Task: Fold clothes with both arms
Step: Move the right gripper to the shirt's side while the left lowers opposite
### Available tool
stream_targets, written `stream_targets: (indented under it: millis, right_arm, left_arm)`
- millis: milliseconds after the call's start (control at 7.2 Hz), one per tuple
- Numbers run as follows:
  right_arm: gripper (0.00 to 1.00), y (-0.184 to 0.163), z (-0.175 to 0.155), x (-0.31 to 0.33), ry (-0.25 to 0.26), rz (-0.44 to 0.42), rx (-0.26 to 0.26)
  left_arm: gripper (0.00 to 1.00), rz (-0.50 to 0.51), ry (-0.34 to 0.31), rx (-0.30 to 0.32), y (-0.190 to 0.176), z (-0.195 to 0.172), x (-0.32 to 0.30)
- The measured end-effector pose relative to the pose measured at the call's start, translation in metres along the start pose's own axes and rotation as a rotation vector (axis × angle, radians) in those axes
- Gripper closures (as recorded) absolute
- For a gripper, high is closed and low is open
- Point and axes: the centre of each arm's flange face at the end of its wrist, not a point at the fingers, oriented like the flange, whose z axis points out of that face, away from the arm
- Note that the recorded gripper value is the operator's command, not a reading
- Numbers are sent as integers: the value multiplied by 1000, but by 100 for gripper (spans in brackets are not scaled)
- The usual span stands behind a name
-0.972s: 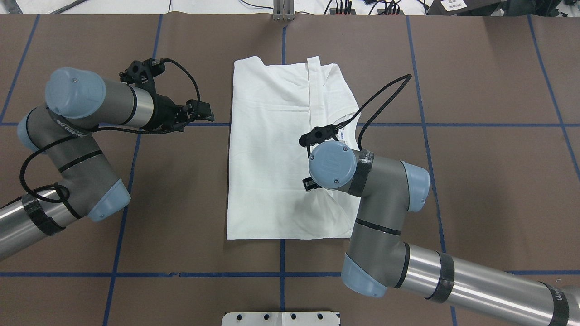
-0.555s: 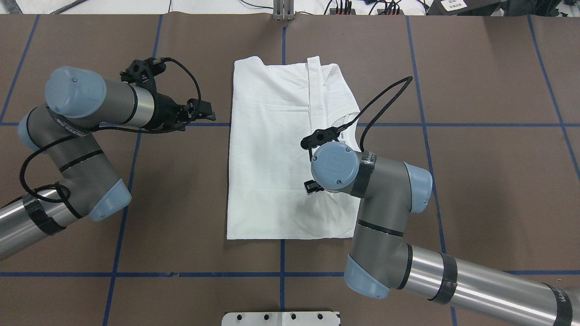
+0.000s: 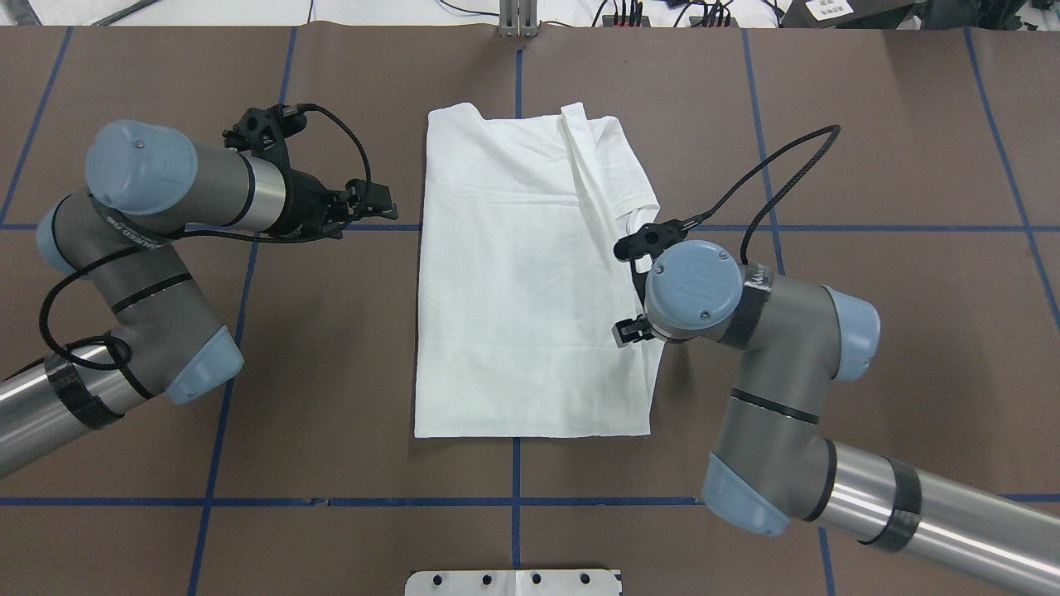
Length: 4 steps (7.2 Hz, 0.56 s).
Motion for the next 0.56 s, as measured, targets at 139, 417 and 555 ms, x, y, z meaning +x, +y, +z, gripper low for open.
stream_targets:
  millis: [139, 417, 555]
  right_arm:
    - [0, 12, 3, 26, 14, 5, -11]
    - [0, 5, -11, 37, -5, 14, -1]
    - [0, -4, -24, 32, -30, 16, 14]
  left_arm:
    - [0, 0, 1, 0, 0, 0, 1]
    - [0, 2, 3, 0, 0, 0, 2]
    - [0, 3, 4, -1, 0, 0, 3]
